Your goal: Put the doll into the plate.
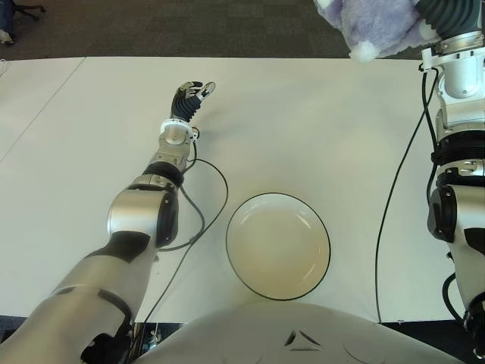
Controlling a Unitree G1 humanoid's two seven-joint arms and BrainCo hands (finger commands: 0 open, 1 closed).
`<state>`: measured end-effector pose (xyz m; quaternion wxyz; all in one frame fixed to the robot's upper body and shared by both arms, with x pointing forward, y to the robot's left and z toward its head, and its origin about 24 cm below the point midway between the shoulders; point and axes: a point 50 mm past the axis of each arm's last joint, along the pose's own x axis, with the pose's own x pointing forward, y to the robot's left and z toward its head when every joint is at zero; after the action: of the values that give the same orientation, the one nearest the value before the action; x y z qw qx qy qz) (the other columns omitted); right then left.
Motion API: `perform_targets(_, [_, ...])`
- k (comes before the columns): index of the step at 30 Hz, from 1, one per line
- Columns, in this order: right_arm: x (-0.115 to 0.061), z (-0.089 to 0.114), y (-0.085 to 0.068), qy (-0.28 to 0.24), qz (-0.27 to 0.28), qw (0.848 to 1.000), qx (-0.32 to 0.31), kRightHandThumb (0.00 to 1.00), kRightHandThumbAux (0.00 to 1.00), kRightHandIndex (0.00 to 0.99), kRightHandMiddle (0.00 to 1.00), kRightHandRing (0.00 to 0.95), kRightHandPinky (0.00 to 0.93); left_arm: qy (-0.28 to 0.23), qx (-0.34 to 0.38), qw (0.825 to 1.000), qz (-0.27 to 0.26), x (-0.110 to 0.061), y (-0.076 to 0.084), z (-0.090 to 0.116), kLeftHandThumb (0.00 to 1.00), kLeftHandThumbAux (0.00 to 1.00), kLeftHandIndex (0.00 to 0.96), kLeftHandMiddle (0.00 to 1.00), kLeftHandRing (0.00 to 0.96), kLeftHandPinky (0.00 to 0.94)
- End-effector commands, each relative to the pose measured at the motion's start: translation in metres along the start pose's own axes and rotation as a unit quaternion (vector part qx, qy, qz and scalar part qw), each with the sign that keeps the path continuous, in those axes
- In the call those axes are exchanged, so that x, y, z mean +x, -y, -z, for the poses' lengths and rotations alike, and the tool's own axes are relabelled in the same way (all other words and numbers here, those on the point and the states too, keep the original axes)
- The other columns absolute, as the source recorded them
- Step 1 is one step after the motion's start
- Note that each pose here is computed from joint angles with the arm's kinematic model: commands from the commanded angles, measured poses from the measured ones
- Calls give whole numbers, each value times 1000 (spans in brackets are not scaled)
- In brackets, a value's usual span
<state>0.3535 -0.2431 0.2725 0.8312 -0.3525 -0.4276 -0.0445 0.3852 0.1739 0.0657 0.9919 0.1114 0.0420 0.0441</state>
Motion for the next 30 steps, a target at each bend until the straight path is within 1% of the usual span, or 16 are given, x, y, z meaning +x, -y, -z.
perform_targets(1, [-23, -4, -7, 27, -18, 999, 4, 707, 708, 442, 856, 873, 861, -9, -1, 1000, -1, 0, -2, 2, 0, 515, 263, 317, 311, 297])
perform_targets(5, [-33, -11, -13, 47, -29, 998, -15, 705, 709, 441, 866, 877, 863, -10, 1, 1000, -1, 0, -2, 2, 0, 509, 261, 316, 307, 260])
perform_targets(8, [-41, -18, -18, 70, -39, 995, -54, 703, 710, 440, 873, 878, 864, -9, 2, 1000, 1, 0, -2, 2, 0, 492, 247, 309, 298, 231])
perform_targets(12, [-47, -21, -22, 77, -42, 993, -74, 702, 711, 440, 875, 879, 863, -8, 3, 1000, 1, 0, -2, 2, 0, 484, 244, 305, 296, 225])
perform_targets(15, [-53, -23, -24, 79, -51, 992, -83, 701, 712, 440, 875, 879, 863, -8, 4, 1000, 1, 0, -1, 1, 0, 479, 243, 301, 296, 259])
perform_targets(17, [-55, -24, -25, 82, -57, 991, -87, 701, 712, 440, 870, 876, 860, -9, 4, 1000, 1, 0, -1, 1, 0, 478, 244, 296, 297, 257])
perform_targets(20, [-59, -27, -28, 88, -61, 990, -87, 701, 712, 440, 872, 878, 863, -9, 3, 1000, 2, 0, -1, 1, 0, 477, 246, 292, 294, 245])
perform_targets(24, [-64, -31, -30, 98, -65, 989, -85, 701, 712, 440, 875, 879, 866, -10, 2, 1000, 2, 0, -1, 1, 0, 476, 247, 291, 294, 263])
perform_targets(25, [-69, -35, -33, 104, -68, 989, -80, 701, 712, 440, 876, 879, 864, -10, 3, 1000, 2, 0, -1, 2, 0, 477, 250, 292, 295, 269])
perform_targets(28, [-82, -41, -39, 111, -78, 989, -66, 703, 712, 440, 879, 879, 859, -12, 5, 1000, 1, 0, -2, 2, 0, 482, 270, 295, 294, 235])
perform_targets(30, [-91, -44, -43, 107, -95, 989, -48, 703, 712, 440, 880, 879, 867, -13, 8, 1000, 2, 0, -2, 2, 0, 480, 279, 296, 288, 208])
